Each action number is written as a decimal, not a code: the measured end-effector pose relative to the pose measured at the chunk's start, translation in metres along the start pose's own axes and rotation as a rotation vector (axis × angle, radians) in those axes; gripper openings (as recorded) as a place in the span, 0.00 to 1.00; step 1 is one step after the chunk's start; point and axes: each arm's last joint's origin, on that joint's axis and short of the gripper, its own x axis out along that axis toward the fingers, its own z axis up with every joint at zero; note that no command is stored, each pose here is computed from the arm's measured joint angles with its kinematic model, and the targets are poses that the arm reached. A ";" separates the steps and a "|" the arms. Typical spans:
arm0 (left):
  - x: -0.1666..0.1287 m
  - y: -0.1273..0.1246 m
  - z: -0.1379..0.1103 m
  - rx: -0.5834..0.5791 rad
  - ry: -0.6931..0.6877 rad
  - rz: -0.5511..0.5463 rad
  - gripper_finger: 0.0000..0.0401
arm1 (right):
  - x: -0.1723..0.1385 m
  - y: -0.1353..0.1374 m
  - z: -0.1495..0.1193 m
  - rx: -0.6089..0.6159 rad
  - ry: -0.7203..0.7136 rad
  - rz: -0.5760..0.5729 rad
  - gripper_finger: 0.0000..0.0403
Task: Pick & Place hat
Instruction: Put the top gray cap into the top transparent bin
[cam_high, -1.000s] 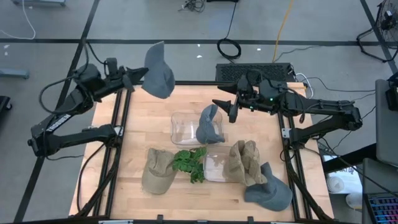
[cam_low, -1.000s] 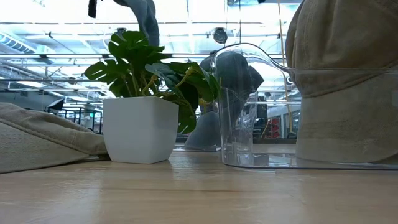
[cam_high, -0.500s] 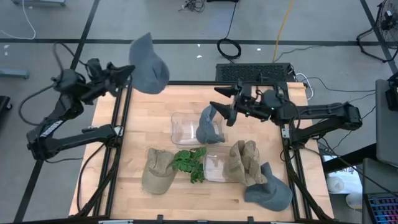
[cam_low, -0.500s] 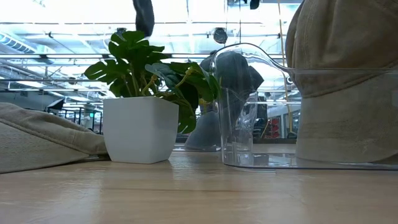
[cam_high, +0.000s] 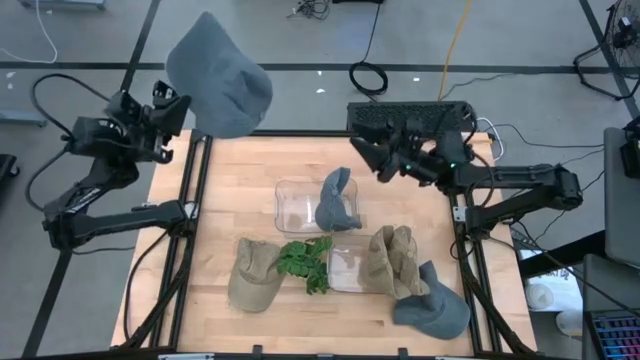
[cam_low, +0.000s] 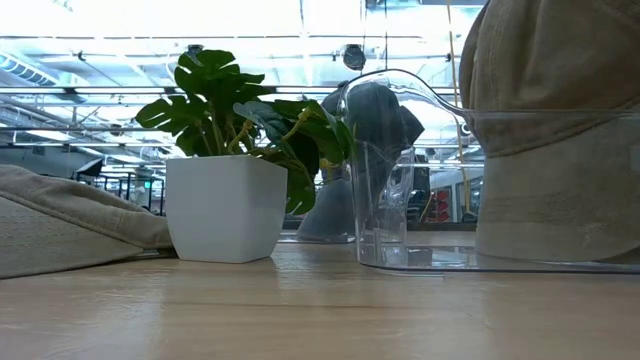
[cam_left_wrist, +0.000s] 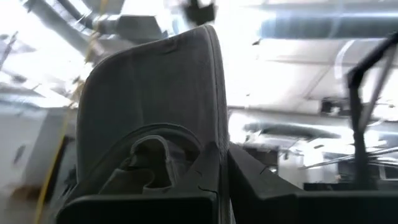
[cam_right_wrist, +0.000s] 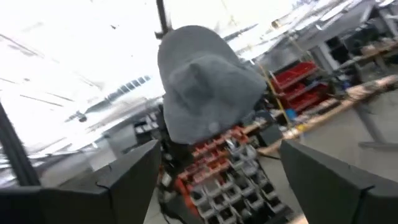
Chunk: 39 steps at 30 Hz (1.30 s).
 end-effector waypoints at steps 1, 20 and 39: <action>0.002 0.000 0.000 0.013 -0.015 -0.021 0.02 | 0.002 0.002 0.005 0.000 -0.001 0.018 0.78; 0.070 -0.008 0.002 0.064 -0.099 -0.332 0.02 | 0.015 0.001 0.049 0.058 0.012 0.084 0.78; 0.150 -0.010 0.011 0.140 -0.076 -0.505 0.02 | 0.057 0.028 0.081 -0.022 0.012 0.250 0.78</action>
